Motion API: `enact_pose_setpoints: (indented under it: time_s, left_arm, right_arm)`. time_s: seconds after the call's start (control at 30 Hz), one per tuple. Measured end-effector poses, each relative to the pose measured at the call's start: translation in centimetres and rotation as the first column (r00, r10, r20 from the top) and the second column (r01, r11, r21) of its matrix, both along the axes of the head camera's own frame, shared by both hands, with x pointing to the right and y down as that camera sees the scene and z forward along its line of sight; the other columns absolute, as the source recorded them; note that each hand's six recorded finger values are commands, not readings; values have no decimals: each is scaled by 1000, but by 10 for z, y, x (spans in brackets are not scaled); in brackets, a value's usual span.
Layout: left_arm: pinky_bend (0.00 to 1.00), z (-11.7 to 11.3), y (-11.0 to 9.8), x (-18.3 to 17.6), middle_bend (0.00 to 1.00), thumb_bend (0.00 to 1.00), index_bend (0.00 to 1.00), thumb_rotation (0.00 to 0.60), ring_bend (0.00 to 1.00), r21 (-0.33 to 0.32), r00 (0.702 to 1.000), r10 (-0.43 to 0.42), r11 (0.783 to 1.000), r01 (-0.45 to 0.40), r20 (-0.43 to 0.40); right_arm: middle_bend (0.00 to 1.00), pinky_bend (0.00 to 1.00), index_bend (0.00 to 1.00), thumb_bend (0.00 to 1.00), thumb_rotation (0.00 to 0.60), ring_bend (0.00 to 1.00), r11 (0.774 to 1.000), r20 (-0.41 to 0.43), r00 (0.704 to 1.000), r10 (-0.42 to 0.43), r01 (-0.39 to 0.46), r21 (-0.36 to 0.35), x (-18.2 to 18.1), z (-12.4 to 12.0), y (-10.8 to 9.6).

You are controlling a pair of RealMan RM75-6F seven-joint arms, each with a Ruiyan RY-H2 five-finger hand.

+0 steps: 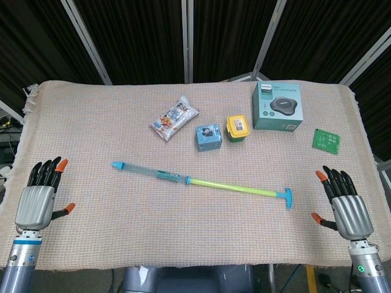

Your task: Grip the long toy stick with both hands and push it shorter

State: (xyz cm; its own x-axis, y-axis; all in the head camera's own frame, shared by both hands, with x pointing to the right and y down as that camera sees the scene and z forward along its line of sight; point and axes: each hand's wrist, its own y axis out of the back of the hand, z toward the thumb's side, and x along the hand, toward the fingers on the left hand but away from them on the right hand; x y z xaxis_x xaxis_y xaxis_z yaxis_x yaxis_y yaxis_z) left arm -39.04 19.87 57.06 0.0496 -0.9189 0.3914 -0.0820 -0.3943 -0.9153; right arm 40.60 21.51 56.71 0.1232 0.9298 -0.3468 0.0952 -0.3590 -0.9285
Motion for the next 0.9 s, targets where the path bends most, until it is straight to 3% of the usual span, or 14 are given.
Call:
enact_pose_setpoints:
  time_s: [0.2, 0.23, 0.27, 0.3, 0.33, 0.37, 0.43, 0.47, 0.5, 0.63, 0.73, 0.9]
  left_arm:
    - [0, 3, 1, -1, 0, 0, 0, 600, 0, -4, 1000, 12, 1000, -12, -8]
    - [0, 3, 0, -1, 0, 0, 0, 600, 0, -4, 1000, 12, 1000, -12, -10]
    - [0, 2, 0, -1, 0, 0, 0, 600, 0, -3, 1000, 12, 1000, -12, -12]
    - [0, 2, 0, -1, 0, 0, 0, 600, 0, -2, 1000, 12, 1000, -12, -13]
    - [0, 2, -1, -1, 0, 0, 0, 600, 0, -2, 1000, 12, 1000, -12, -13]
    - [0, 2, -1, -1, 0, 0, 0, 600, 0, -3, 1000, 13, 1000, -14, -14]
    - [0, 3, -1, 0, 0, 0, 0, 600, 0, -6, 1000, 17, 1000, -17, -13]
    - [0, 4, -2, 0, 0, 0, 0, 600, 0, -9, 1000, 19, 1000, -19, -11]
    - [0, 4, -2, 0, 0, 0, 0, 600, 0, -9, 1000, 20, 1000, -20, -8]
    - [0, 3, -5, 1, 0, 0, 0, 600, 0, -11, 1000, 21, 1000, -21, 0]
    - [0, 0, -6, 1, 0, 0, 0, 600, 0, -3, 1000, 22, 1000, -21, 6]
    - [0, 0, -7, 0, 0, 0, 0, 600, 0, -4, 1000, 18, 1000, -17, 13]
  right_arm:
    - [6, 0, 0, 0, 600, 0, 1000, -9, 1000, 8, -9, -14, 1, 4, 2]
    - [77, 0, 0, 1, 600, 47, 1000, -8, 1000, 9, -10, -18, 0, 6, 2]
    - [237, 35, 0, 21, 600, 209, 1000, -7, 1000, 11, -11, -24, 0, 7, 2]
    - [450, 180, 0, 52, 600, 424, 999, -5, 1000, 12, -13, -30, -1, 9, 2]
    - [591, 326, 0, 75, 600, 584, 999, -2, 1000, 14, -14, -36, -2, 11, 1]
    - [747, 575, 0, 104, 600, 763, 999, 1, 1000, 16, -15, -46, -4, 14, 0]
    - [881, 877, 12, 114, 600, 908, 998, 7, 1000, 10, -9, -63, -8, 21, -4]
    - [931, 951, 36, 114, 600, 956, 997, 9, 1000, 3, -2, -77, -12, 25, -8]
    - [967, 991, 64, 118, 600, 984, 996, 11, 1000, -4, 5, -90, -15, 30, -11]
    - [1000, 1000, 167, 137, 600, 1000, 984, 12, 1000, -26, 28, -174, -28, 51, -24]
    - [1000, 1000, 274, 142, 600, 1000, 965, 6, 1000, -22, 23, -263, -38, 73, -34]
    - [1000, 1000, 389, 247, 600, 1000, 928, -44, 998, -53, 33, -372, -61, 109, -48]
